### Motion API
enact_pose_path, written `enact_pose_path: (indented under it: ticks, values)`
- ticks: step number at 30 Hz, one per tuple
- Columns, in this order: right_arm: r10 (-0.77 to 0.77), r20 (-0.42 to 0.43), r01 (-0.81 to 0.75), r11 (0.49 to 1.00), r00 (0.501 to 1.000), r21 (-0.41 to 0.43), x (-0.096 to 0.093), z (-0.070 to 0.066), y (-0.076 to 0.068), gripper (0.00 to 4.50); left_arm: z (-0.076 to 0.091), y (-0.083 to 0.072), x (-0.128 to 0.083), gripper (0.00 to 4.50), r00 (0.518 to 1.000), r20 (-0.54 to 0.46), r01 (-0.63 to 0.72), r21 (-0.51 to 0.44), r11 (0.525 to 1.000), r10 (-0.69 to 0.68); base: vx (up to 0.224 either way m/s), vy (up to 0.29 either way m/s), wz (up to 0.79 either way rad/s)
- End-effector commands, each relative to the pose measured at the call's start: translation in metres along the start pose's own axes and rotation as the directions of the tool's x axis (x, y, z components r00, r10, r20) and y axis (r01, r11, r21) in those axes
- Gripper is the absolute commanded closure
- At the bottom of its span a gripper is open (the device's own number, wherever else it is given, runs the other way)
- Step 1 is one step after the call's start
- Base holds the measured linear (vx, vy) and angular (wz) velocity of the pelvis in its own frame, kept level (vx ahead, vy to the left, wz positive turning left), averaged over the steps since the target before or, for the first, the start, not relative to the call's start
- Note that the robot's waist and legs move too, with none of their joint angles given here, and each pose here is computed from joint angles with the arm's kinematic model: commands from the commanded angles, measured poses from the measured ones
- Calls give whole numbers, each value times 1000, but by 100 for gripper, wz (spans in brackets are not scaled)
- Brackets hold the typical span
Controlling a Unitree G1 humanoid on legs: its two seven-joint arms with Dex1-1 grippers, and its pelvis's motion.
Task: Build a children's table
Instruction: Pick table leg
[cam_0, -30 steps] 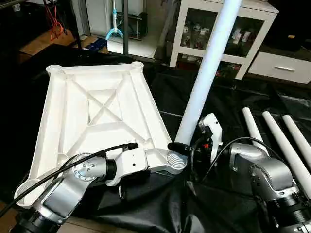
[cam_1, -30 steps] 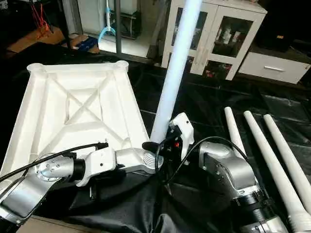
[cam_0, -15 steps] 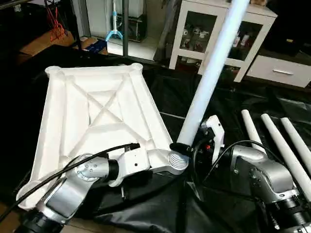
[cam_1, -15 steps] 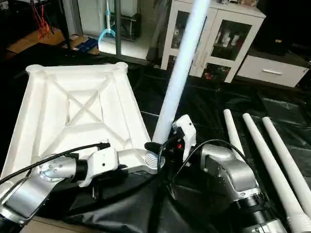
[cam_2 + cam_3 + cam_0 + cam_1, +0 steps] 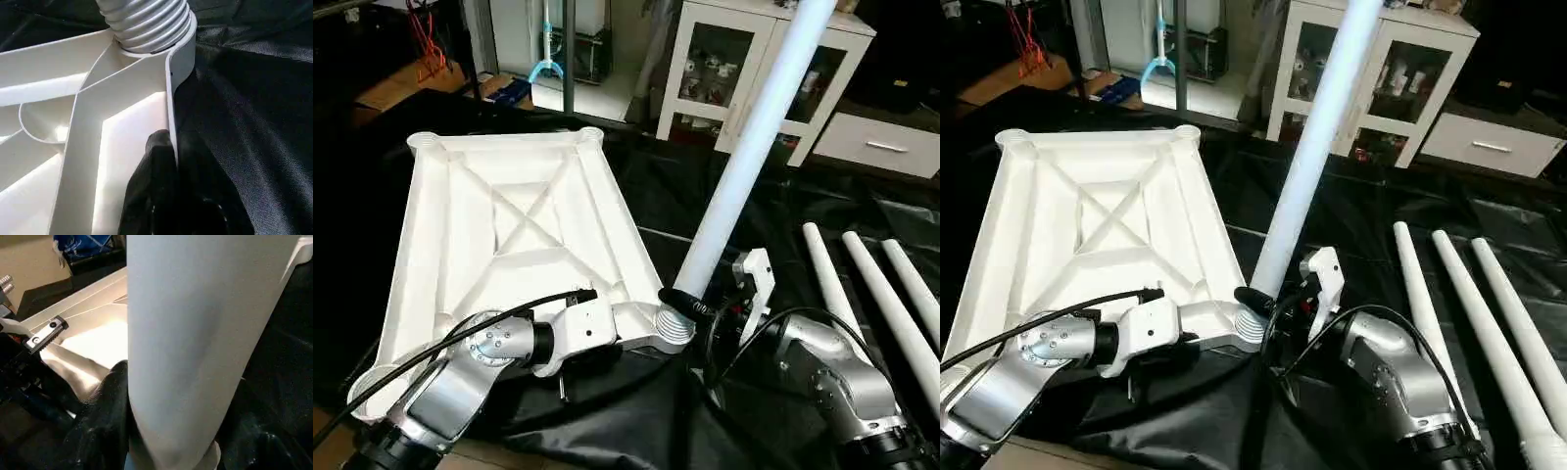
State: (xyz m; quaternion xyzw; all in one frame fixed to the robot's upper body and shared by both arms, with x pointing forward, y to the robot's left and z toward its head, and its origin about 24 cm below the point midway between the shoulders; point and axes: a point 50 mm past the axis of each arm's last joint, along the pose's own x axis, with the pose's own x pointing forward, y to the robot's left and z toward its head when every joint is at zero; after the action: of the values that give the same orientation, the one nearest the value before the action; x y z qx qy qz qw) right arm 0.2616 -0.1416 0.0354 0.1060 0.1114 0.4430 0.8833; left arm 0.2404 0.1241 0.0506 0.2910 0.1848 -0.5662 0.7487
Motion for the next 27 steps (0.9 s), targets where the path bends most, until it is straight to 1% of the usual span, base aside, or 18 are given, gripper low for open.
enact_pose_path:
  ticks: [1,5,7,11,13,15,18,21,22,24,27]
  values:
    - [-223,-176,215,975,959,-62,-33,-31,-25,264,-8,-13,5,446,998,-3,68,-37,997,-69,0,0,0]
    - [-179,-210,156,980,961,-121,-33,-37,-20,264,-9,-13,5,446,998,-4,70,-35,997,-70,0,0,0]
    - [-176,-202,154,981,963,-120,-34,-37,-20,264,-9,-13,5,446,998,-4,70,-35,997,-70,0,0,0]
    - [-167,-154,157,985,974,-73,-35,-37,-19,264,-8,-13,6,446,998,-3,68,-34,997,-69,0,0,0]
    - [-167,-140,159,985,976,-65,-36,-37,-19,264,-8,-13,6,446,998,-3,68,-33,997,-68,0,0,0]
    - [-200,-110,201,980,974,-2,-40,-40,-23,264,-8,-13,6,446,998,-2,67,-34,997,-67,0,0,0]
    - [-210,-114,213,977,971,10,-42,-42,-25,264,-8,-13,6,446,998,-2,67,-35,997,-67,0,0,0]
    - [-205,-126,207,978,971,2,-45,-46,-25,264,-8,-13,6,446,998,-2,66,-35,997,-66,0,0,0]
    - [-196,-133,200,980,971,15,-47,-49,-24,264,-8,-12,6,446,998,-2,64,-35,997,-64,0,0,0]
    - [-191,-150,193,981,970,3,-49,-54,-24,264,-8,-12,7,446,998,-2,63,-34,997,-63,0,0,0]
    - [-178,-199,169,984,964,-61,-47,-60,-21,264,-8,-12,7,446,998,-2,63,-34,997,-63,0,0,0]
